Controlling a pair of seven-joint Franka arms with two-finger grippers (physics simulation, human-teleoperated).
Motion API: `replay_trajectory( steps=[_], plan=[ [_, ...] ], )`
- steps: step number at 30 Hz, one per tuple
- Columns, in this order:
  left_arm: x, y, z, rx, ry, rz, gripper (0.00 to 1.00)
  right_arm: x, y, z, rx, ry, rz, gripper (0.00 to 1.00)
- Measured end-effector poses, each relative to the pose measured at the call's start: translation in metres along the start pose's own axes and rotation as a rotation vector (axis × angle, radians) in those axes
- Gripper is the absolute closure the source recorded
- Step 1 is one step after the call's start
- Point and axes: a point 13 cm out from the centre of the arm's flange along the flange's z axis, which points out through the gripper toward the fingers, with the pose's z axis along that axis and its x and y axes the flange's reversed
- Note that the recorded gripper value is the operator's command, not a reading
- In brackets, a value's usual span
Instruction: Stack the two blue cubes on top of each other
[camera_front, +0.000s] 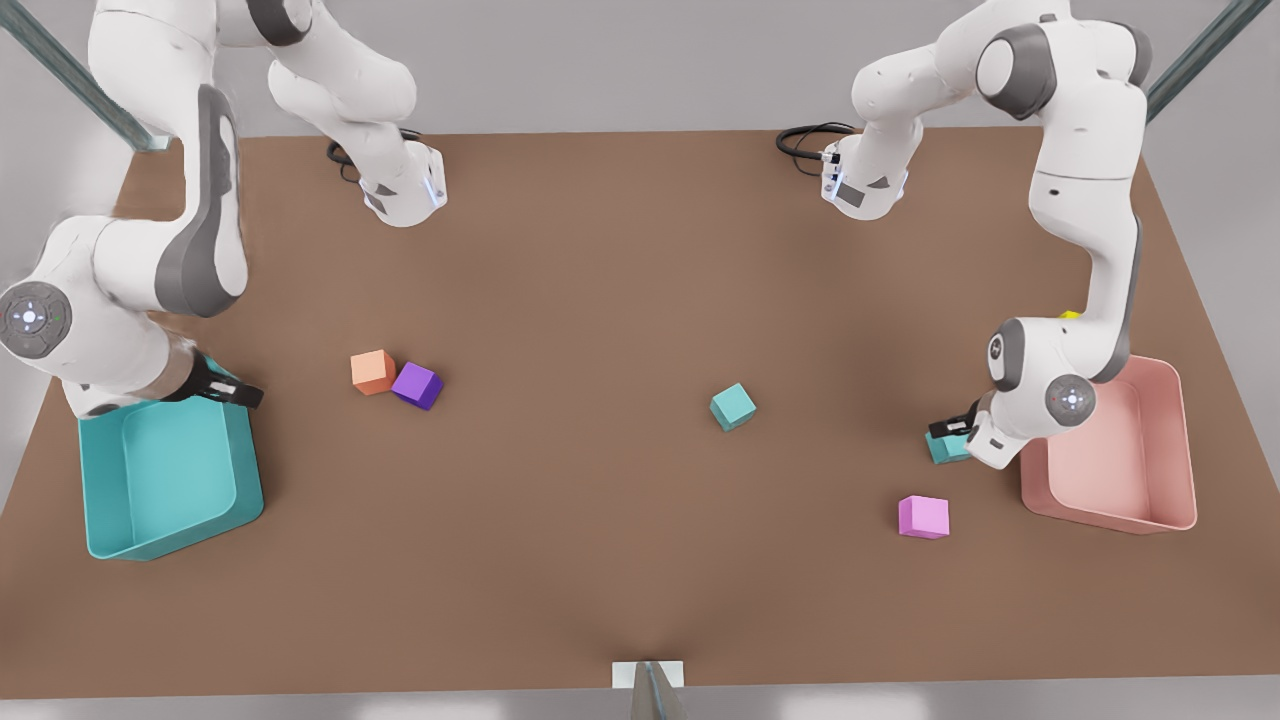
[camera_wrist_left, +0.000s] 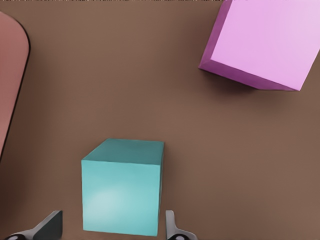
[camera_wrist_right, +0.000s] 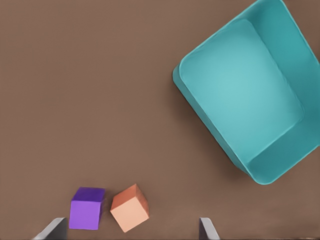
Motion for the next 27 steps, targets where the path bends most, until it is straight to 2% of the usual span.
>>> replay_trajectory(
  steps=[2, 8, 11, 13, 14, 16, 21, 27],
  plan=[
    [-0.003, -0.001, 0.01, 0.005, -0.007, -0.001, 0.0, -0.008, 0.026, 0.038, 0.006, 0.035, -0.035, 0.0],
    [-0.011, 0.005, 0.023, 0.016, -0.028, -0.018, 0.0, -0.021, 0.043, 0.061, -0.005, 0.022, -0.05, 0.0],
    [-0.012, 0.005, 0.027, 0.019, -0.031, -0.023, 0.0, -0.006, 0.028, 0.131, 0.004, 0.096, -0.031, 0.0],
    [-0.013, 0.003, 0.031, 0.021, -0.029, -0.023, 0.02, 0.002, 0.024, 0.145, -0.002, 0.086, -0.028, 0.0],
    [-0.014, 0.003, 0.032, 0.022, -0.03, -0.024, 0.09, 0.001, 0.023, 0.145, -0.006, 0.071, -0.028, 0.0],
    [-0.016, 0.002, 0.031, 0.022, -0.035, -0.024, 0.34, 0.002, 0.022, 0.133, -0.015, 0.029, -0.027, 0.0],
    [-0.02, -0.014, 0.005, 0.021, -0.066, -0.01, 0.33, 0.001, 0.024, 0.105, -0.03, -0.046, -0.032, 0.0],
    [0.016, -0.157, -0.077, 0.063, -0.067, 0.167, 0.32, -0.002, 0.026, 0.1, -0.036, -0.069, -0.035, 0.0]
  ],
)
